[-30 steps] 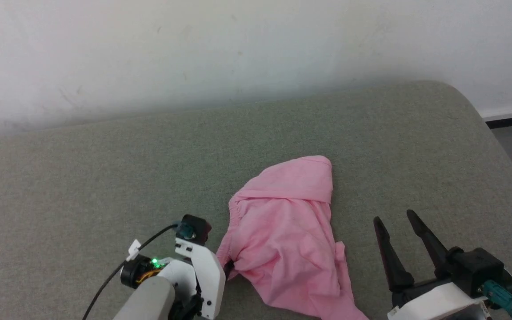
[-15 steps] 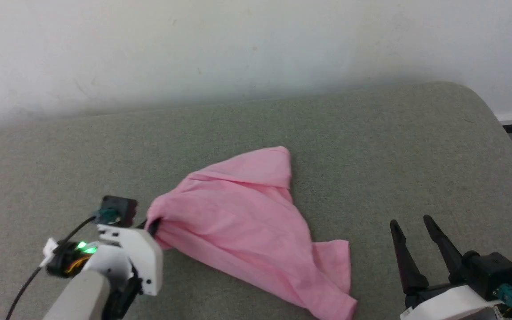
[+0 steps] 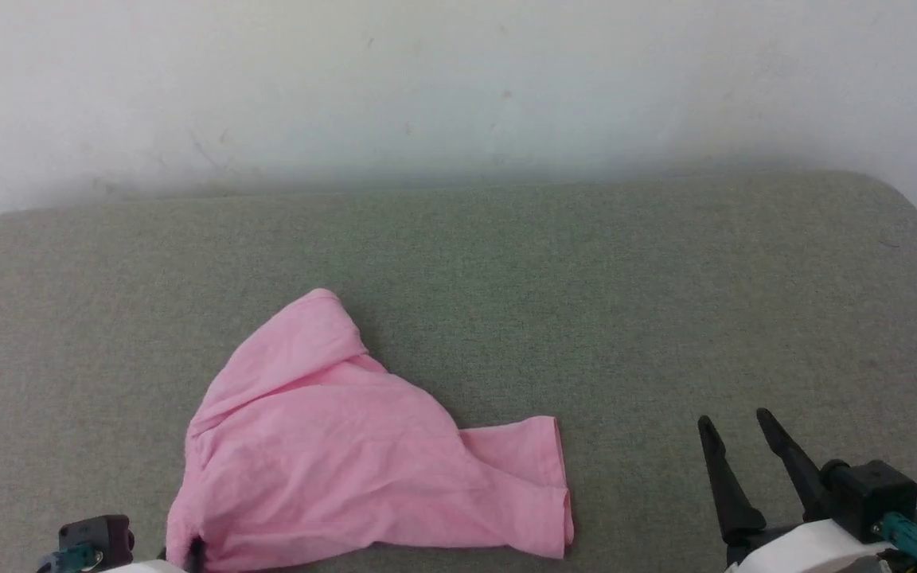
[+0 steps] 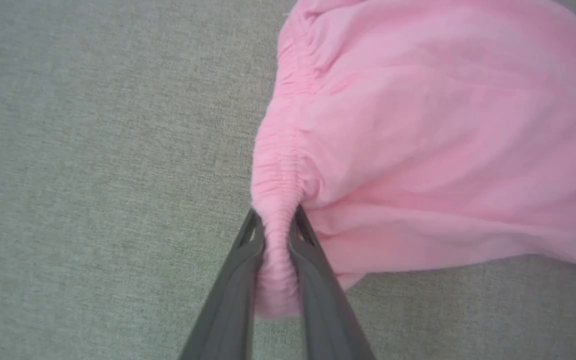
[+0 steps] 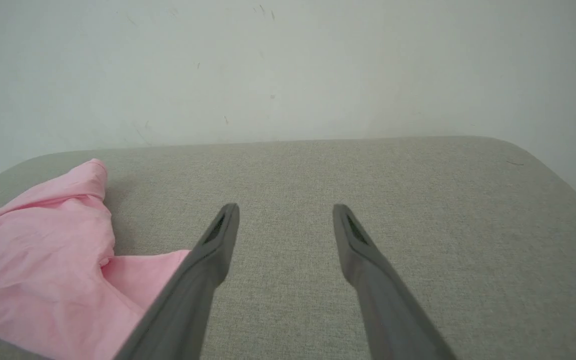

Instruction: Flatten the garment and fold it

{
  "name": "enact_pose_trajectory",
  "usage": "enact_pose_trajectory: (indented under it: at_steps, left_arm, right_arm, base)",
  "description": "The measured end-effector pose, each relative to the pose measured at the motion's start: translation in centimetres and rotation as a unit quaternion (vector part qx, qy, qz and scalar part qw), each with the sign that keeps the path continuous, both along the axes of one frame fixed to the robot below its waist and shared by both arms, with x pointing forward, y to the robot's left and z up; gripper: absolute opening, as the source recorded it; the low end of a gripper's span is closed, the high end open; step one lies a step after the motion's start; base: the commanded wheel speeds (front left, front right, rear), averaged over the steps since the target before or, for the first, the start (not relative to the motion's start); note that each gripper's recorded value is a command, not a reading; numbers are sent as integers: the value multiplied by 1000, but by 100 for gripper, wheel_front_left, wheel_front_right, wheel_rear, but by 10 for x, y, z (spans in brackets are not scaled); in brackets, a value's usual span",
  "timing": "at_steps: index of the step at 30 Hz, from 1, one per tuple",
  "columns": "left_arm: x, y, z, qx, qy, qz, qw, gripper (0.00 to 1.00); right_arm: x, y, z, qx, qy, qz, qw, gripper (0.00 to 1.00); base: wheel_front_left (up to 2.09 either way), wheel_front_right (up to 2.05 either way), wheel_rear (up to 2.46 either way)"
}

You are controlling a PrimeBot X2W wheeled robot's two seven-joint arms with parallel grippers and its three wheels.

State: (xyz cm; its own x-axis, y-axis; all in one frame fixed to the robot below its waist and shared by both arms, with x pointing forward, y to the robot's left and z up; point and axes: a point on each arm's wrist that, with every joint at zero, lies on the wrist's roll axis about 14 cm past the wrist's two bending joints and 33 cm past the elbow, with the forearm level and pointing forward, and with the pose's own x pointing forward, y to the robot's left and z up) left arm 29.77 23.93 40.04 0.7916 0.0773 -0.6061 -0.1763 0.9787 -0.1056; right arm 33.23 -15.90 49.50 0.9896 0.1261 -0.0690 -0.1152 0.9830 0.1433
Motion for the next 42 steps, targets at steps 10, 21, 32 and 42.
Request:
enact_pose_trajectory:
  at_steps: [10,21,32,42]
  left_arm:
    - [37,-1,74,25,-229,20,973,100]
    - [38,-11,96,35,-315,27,948,100]
    - [36,-10,93,32,-315,38,948,100]
    - [36,-7,90,35,-313,43,948,100]
  right_arm:
    - [-1,12,-6,-5,23,21,999,100]
    - [-31,68,-68,-7,196,136,971,100]
    - [-31,126,-94,-25,277,261,924,72]
    - [18,147,-48,-25,171,283,944,0]
  base:
    - [0,0,0]
    - [0,0,0]
    - [0,0,0]
    - [0,0,0]
